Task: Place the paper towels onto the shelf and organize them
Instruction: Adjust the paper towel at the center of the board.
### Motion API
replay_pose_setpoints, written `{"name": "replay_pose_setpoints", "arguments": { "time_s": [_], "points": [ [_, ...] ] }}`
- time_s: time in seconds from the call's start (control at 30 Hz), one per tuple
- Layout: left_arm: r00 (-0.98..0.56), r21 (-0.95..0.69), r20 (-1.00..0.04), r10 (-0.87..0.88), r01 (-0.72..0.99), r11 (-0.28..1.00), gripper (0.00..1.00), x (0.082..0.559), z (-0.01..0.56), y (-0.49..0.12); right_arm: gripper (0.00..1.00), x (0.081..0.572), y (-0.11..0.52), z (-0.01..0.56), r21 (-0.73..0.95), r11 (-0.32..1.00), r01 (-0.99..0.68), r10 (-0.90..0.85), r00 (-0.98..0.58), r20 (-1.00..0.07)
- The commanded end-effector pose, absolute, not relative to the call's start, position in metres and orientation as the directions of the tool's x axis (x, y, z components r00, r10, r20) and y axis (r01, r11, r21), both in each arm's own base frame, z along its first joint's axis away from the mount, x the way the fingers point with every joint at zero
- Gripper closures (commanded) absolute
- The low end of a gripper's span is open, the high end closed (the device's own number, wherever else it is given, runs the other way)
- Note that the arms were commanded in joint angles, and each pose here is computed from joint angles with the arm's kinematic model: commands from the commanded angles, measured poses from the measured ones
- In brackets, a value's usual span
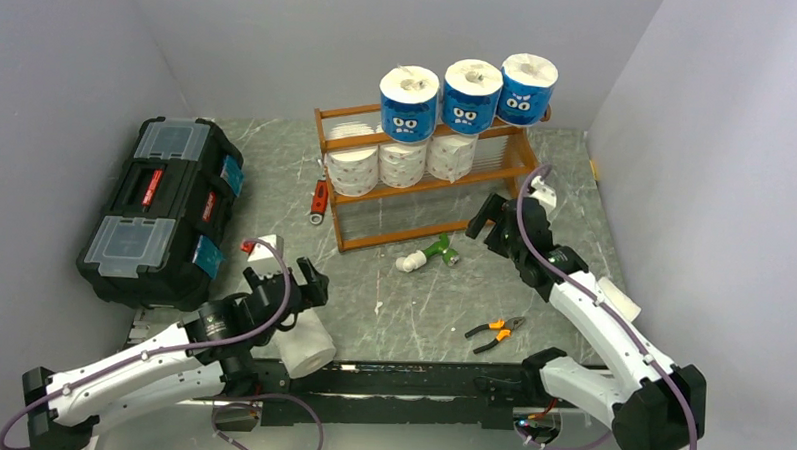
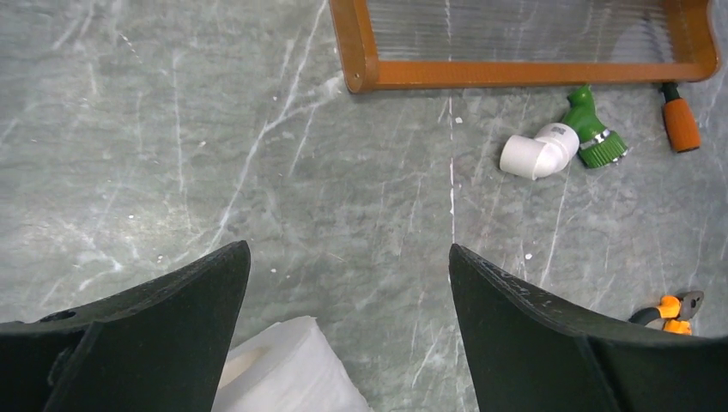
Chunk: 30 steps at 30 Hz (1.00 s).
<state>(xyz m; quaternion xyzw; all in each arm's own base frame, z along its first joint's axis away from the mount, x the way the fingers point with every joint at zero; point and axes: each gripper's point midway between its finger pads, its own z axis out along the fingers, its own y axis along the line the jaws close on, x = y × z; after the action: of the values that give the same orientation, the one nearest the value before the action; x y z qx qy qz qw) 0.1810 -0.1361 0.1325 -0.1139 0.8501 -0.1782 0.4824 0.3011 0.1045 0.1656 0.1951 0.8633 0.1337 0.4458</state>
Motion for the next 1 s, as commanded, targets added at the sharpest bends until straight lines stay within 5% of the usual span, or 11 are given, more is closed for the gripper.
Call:
{"name": "replay_pose_setpoints", "arguments": {
  "time_s": [0.0,0.63,0.97],
  "points": [
    [-0.454,-0.384,-0.813,-0.365,-0.054,0.922,0.08,0.185,0.152,-0.120,0.00,0.287,0.099,0.163,0.435,0.866,0.247,0.498,-0.512,-0.700],
    [-0.480,-0.348,-0.788,-0.386,-0.170,0.922,0.07,0.165,0.171,-0.079,0.00,0.262,0.124,0.167,0.476,0.878,-0.043,0.382,-0.537,-0.752],
    [-0.699,-0.274,-0.676,-0.235,-0.058,0.960,0.08,0.135,0.137,-0.103,0.00,0.252,0.154,0.152,0.537,0.823,-0.187,0.336,-0.602,-0.724]
  ]
}}
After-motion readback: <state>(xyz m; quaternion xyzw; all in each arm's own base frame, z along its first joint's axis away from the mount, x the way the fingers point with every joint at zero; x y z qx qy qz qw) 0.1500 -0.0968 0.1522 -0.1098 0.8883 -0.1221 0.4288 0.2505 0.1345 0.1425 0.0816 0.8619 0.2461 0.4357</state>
